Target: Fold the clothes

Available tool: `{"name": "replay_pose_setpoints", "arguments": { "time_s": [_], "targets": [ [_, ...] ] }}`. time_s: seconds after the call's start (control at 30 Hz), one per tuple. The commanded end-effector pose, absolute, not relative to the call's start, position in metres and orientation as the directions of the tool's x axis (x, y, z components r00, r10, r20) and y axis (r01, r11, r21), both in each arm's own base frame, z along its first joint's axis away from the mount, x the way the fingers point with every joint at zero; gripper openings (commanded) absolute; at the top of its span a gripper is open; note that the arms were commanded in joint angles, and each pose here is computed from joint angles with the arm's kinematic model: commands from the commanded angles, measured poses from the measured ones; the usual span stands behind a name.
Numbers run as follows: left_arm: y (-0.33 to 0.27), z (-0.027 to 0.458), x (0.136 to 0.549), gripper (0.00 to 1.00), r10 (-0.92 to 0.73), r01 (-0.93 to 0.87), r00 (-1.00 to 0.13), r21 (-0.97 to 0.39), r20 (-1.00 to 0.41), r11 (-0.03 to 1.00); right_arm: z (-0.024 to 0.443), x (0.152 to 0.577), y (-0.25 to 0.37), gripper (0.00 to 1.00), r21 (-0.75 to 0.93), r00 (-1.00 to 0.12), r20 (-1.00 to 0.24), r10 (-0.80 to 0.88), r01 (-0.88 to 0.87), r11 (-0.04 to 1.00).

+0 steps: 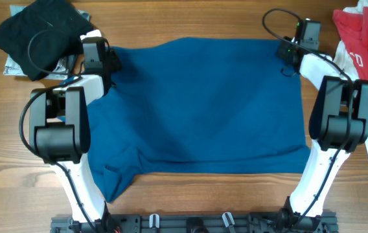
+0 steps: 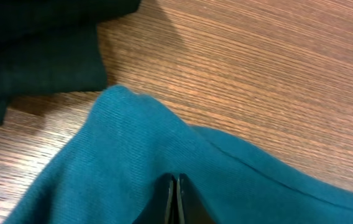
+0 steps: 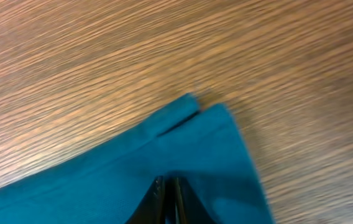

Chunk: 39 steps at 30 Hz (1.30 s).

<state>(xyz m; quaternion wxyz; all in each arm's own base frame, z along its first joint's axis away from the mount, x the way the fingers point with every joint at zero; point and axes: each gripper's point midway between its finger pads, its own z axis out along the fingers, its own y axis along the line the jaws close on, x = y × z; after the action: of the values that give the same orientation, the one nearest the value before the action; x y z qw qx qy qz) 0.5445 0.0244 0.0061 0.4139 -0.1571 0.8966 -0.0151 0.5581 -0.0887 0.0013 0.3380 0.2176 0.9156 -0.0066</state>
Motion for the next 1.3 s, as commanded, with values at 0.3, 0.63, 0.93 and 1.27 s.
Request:
{"name": "replay_pose_setpoints", "arguments": {
  "time_s": [0.3, 0.63, 0.93, 1.27],
  "targets": [
    [0.039, 0.016, 0.564, 0.09, -0.283, -0.312, -0.545, -0.123, -0.789, 0.942, -0.047, 0.502, -0.17, 0.11, -0.084, -0.743, -0.492, 0.454, 0.559, 0.825],
    [-0.028, 0.202, 0.601, 0.84, -0.237, -0.184, -0.441, -0.171, -0.866, 0.968, 0.207, 0.532, -0.17, 0.91, 0.106, -0.541, -0.681, 0.494, 0.594, 0.797],
    [-0.043, 0.293, 0.396, 1.0, -0.194, -0.162, -0.716, -0.111, -0.67, 0.981, 0.318, 0.373, -0.058, 1.0, 0.393, -0.68, -0.43, 0.595, 0.452, 0.801],
    [-0.016, 0.295, 0.261, 1.0, -0.451, -0.427, -0.774, -0.16, -0.444, 0.89, 0.323, 0.259, -0.035, 0.88, 0.353, -0.682, -0.313, 0.661, 0.563, 0.747]
  ]
}}
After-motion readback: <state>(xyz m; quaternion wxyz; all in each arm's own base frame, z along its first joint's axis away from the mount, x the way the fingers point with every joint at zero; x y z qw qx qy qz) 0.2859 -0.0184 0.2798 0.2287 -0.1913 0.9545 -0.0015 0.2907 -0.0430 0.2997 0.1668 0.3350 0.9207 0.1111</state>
